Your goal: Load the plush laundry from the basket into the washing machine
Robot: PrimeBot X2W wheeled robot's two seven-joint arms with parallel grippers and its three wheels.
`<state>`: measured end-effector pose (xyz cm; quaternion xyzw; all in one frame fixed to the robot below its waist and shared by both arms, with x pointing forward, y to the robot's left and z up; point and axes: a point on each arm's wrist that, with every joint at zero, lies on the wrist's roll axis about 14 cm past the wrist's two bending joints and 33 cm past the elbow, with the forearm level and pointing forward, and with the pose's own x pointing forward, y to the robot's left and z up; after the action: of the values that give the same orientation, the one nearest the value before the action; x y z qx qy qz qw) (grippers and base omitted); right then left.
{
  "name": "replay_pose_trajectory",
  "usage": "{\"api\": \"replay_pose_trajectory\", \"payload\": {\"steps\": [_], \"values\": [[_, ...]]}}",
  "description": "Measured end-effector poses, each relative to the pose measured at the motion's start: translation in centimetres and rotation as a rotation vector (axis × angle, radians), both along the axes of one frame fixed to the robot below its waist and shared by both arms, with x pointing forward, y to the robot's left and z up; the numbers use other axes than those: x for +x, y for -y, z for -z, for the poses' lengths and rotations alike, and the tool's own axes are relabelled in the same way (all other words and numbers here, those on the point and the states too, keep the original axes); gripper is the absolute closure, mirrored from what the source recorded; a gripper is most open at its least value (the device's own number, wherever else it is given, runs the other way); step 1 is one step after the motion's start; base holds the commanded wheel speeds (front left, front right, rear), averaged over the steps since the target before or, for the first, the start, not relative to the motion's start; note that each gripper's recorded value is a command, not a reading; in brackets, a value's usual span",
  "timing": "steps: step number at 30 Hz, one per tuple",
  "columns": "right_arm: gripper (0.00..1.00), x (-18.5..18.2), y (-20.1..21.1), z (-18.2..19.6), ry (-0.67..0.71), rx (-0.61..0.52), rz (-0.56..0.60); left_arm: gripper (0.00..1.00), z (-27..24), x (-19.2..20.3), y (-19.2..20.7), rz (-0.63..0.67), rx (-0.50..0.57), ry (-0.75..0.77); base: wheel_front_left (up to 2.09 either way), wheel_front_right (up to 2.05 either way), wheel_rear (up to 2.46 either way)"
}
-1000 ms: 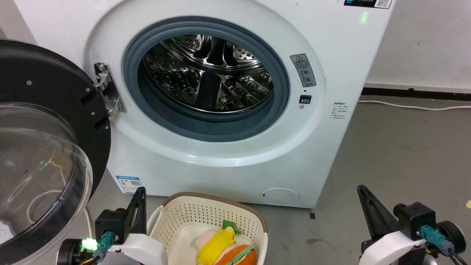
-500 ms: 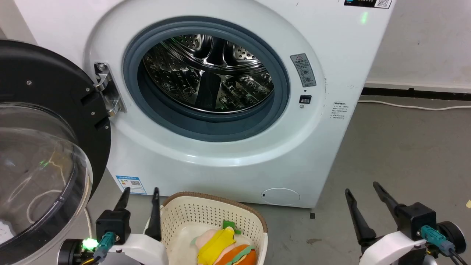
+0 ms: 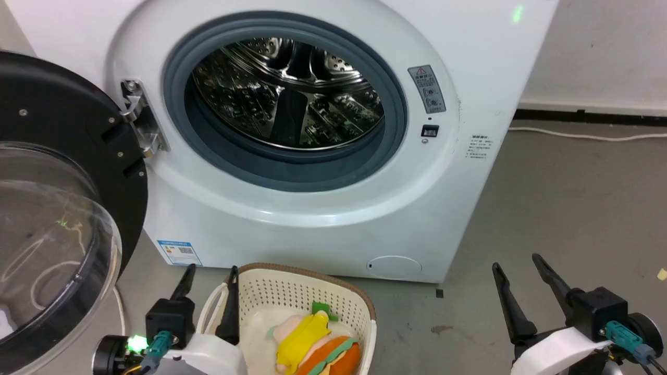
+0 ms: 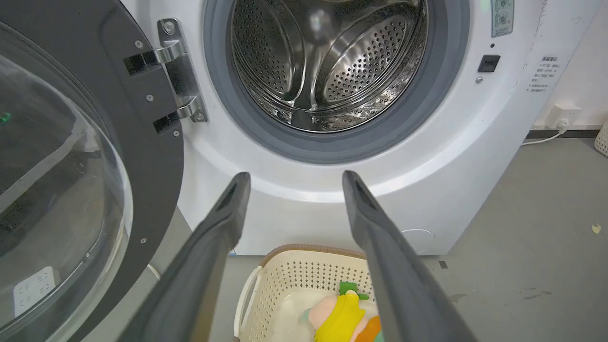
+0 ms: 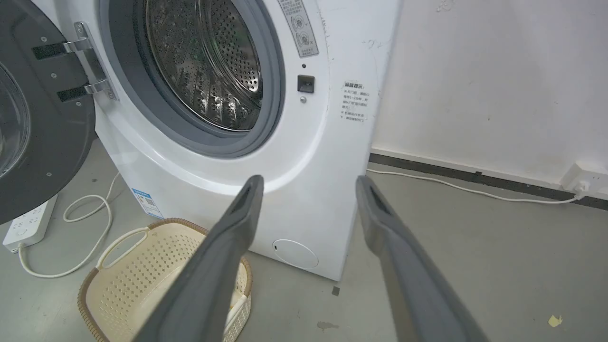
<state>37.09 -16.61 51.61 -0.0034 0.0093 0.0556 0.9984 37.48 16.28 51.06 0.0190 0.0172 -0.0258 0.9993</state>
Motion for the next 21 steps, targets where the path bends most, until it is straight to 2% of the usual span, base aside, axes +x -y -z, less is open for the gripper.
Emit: {"api": "replay_pose_trajectory", "payload": {"steps": [21], "values": [[0.0, 0.9, 1.3, 3.2, -0.071, 0.056, 0.046, 0.0, 7.1, 3.4, 5.2, 0.203, -0.03, -0.199, 0.0, 0.0, 0.0]]}}
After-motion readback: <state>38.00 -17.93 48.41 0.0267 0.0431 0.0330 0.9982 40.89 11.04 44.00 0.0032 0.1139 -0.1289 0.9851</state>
